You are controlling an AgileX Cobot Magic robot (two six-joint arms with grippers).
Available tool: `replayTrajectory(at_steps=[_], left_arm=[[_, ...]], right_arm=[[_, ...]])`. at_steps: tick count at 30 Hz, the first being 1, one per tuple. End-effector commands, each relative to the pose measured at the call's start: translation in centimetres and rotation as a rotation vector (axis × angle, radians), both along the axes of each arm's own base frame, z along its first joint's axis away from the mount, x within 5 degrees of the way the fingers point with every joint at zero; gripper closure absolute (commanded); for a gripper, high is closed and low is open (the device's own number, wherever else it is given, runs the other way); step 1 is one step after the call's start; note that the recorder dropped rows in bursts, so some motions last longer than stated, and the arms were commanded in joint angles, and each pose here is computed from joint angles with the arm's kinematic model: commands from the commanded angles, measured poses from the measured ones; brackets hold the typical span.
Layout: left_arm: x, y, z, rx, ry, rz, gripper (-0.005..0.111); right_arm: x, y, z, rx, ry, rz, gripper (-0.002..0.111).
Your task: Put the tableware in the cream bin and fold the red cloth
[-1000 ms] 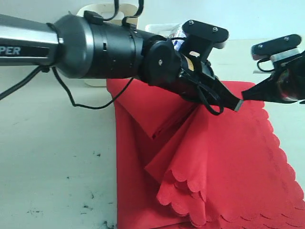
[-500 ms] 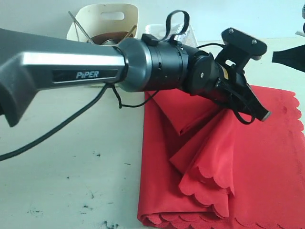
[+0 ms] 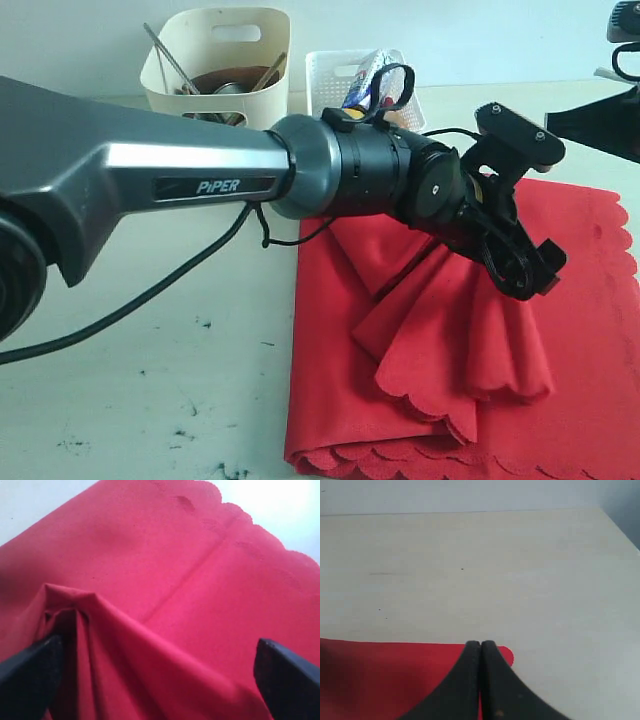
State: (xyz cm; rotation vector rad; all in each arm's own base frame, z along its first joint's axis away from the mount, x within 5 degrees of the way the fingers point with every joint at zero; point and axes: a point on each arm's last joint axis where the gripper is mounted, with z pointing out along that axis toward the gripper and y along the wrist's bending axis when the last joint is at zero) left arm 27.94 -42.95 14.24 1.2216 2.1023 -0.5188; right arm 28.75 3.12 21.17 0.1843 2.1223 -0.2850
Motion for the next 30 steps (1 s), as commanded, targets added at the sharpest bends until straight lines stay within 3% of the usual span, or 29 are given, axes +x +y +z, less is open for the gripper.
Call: replayTrajectory(at_steps=[1, 8, 15, 18, 20, 23, 24, 30], left_arm=[[-0.4, 0.2, 2.6, -0.013, -0.013, -0.019, 0.002], [-0.9, 1.2, 5.9, 0.047, -0.060, -0.068, 0.002], [0.6, 3.7, 7.4, 0.110, -0.019, -0.031, 0.005], [1.4, 5.5, 7.2, 0.136, 0.015, 0.003, 0.025], [1.8, 6.7, 6.9, 0.134, 0.034, 0.034, 0.048], [1.8, 8.6, 6.7, 0.134, 0.051, 0.069, 0.096], [1.8, 9.3, 6.9, 0.125, 0.047, 0.087, 0.106], [0.5, 14.0, 7.2, 0.071, 0.018, 0.173, 0.106]], right_arm=[[-0.2, -0.1, 0.1, -0.009, -0.001, 0.006, 0.108], [-0.2, -0.1, 0.1, -0.009, -0.001, 0.006, 0.108], [-0.1, 0.1, 0.0, 0.004, 0.007, 0.023, 0.108], [-0.2, 0.8, -0.3, 0.005, 0.050, 0.125, 0.108], [-0.2, 1.5, -0.6, -0.001, 0.086, 0.224, 0.108], [-0.4, 2.7, -0.9, 0.030, 0.129, 0.361, 0.108], [-0.4, 3.1, -0.9, 0.048, 0.136, 0.405, 0.108], [-0.4, 6.3, -0.2, 0.244, 0.175, 0.674, 0.108]])
